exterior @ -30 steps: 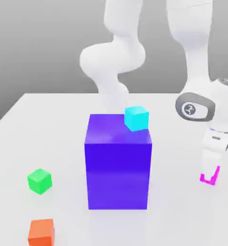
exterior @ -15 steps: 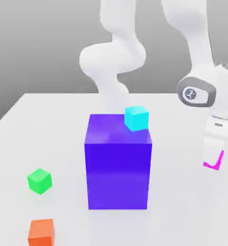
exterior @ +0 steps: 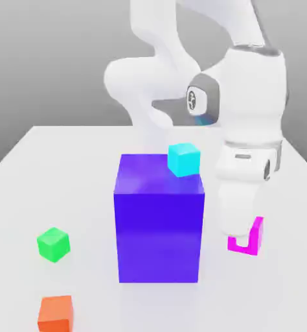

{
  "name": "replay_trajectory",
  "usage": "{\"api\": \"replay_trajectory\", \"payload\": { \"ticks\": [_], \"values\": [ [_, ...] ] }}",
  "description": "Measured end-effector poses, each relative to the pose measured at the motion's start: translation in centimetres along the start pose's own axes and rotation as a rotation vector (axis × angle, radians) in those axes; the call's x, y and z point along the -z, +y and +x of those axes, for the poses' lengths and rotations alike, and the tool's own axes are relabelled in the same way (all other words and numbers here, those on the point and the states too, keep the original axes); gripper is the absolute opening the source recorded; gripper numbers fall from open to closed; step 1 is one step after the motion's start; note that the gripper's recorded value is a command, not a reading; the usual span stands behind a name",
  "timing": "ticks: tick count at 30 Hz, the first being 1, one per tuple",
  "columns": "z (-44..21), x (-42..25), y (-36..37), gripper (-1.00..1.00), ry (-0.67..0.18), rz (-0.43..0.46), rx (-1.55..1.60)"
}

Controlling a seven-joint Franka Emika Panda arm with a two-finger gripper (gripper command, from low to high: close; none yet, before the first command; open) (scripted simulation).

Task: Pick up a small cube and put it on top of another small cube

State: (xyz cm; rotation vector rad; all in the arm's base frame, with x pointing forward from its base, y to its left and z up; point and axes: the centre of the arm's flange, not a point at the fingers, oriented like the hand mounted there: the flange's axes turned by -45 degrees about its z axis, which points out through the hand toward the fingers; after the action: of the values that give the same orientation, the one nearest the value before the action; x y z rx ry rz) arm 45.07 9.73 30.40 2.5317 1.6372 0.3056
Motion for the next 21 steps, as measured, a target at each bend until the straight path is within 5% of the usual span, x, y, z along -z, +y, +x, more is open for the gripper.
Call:
{"api": "replay_trajectory", "payload": {
  "ticks": [9,16,21],
  "values": [
    [-17.8,1.4,6.6,-1.00,-0.074,0.000,0.024],
    [-34.2,-0.2,1.6,-1.00,-0.119,0.131,-0.046],
    [-36.6,-2.2,-1.9,-1.00,-0.101,0.202,-0.086]
  ]
}}
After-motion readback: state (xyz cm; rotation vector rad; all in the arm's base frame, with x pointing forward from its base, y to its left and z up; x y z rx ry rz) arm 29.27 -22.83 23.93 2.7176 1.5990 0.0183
